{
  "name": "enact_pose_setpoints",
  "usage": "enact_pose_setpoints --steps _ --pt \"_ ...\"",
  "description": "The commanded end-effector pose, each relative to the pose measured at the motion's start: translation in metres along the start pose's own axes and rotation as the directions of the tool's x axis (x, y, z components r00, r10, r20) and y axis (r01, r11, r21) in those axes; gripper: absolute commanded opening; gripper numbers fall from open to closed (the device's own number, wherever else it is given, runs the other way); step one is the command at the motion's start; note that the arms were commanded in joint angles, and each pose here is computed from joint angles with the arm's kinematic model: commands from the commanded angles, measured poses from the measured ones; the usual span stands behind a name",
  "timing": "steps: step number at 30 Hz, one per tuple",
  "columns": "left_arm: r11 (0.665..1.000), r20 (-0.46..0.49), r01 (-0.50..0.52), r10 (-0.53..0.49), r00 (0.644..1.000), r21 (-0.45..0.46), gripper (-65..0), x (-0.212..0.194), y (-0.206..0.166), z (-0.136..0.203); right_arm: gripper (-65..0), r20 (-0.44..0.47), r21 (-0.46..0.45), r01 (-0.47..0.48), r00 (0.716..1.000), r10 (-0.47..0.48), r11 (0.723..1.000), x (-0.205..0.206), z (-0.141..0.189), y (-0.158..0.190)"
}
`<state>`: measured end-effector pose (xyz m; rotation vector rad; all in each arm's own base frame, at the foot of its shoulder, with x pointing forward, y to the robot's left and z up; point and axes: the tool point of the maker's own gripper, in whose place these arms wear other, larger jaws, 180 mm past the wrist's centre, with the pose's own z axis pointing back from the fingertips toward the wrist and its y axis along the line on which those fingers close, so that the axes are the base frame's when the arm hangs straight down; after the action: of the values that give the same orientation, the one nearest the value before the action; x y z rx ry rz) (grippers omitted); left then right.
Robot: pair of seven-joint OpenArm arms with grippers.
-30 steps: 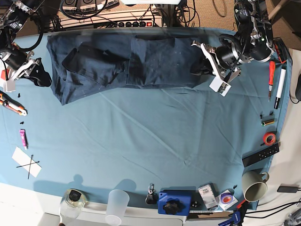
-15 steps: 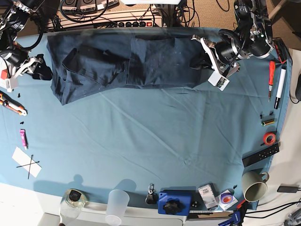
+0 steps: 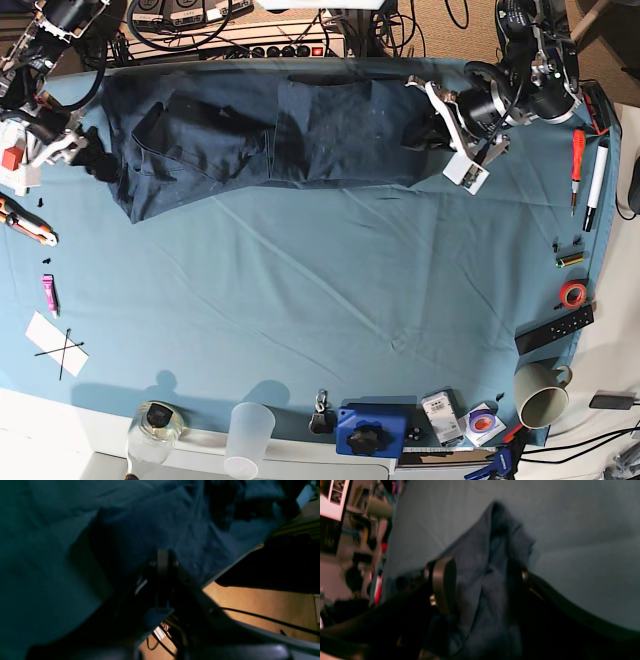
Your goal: Fold the T-shirt properly
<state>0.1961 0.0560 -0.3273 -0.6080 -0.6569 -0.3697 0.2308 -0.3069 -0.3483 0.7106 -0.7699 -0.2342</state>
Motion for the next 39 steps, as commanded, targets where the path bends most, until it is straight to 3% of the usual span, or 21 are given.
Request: enact_pose_setpoints --steps 1,5,7,15,19,23,26,32,39 --pt "1.0 0.039 0.012 -0.011 0.999 -0.016 -65.0 0.009 -0.004 0.002 -32.4 -0.005 0.01 -0.037 0.999 0.037 0.999 0.009 -0.001 0.005" --pt "1.0 0.026 0.012 -0.012 1.0 -0.016 -65.0 0.007 -0.004 0.002 -32.4 -0.145 -0.002 -0.064 0.987 0.063 0.998 -0.019 -0.02 0.005" --pt "1.0 0.027 0.012 -0.011 1.0 -0.016 -65.0 0.007 -0.004 0.002 -32.4 -0.145 -0.005 -0.065 0.987 0.063 0.998 -0.019 -0.019 0.005" --pt "1.0 0.029 0.011 -0.01 1.0 -0.016 -65.0 0.007 -0.005 0.002 -32.4 0.038 -0.019 -0.041 0.998 0.042 0.999 0.02 0.01 0.0" --pt "1.0 0.029 0.01 -0.01 1.0 -0.016 -65.0 0.007 -0.005 0.002 -32.4 0.086 -0.079 -0.031 0.996 0.038 0.996 0.029 0.027 -0.013" --pt "1.0 0.03 0.01 -0.01 1.0 -0.016 -65.0 0.007 -0.005 0.002 -32.4 -0.05 -0.198 -0.048 0.998 0.039 0.979 0.002 0.024 -0.036" --pt "1.0 0.029 0.01 -0.01 1.0 -0.016 -65.0 0.007 -0.005 0.002 -32.4 -0.104 -0.201 -0.056 0.994 0.035 0.978 -0.011 0.015 -0.036" --pt "1.0 0.029 0.01 -0.01 1.0 -0.016 -65.0 0.007 -0.005 0.002 -32.4 -0.207 -0.138 -0.085 0.977 0.056 0.987 -0.032 -0.01 -0.022" --pt "1.0 0.034 0.011 -0.01 0.999 -0.016 -65.0 0.008 -0.005 0.002 -32.4 -0.298 0.021 -0.088 0.95 0.09 0.996 -0.058 -0.044 0.013"
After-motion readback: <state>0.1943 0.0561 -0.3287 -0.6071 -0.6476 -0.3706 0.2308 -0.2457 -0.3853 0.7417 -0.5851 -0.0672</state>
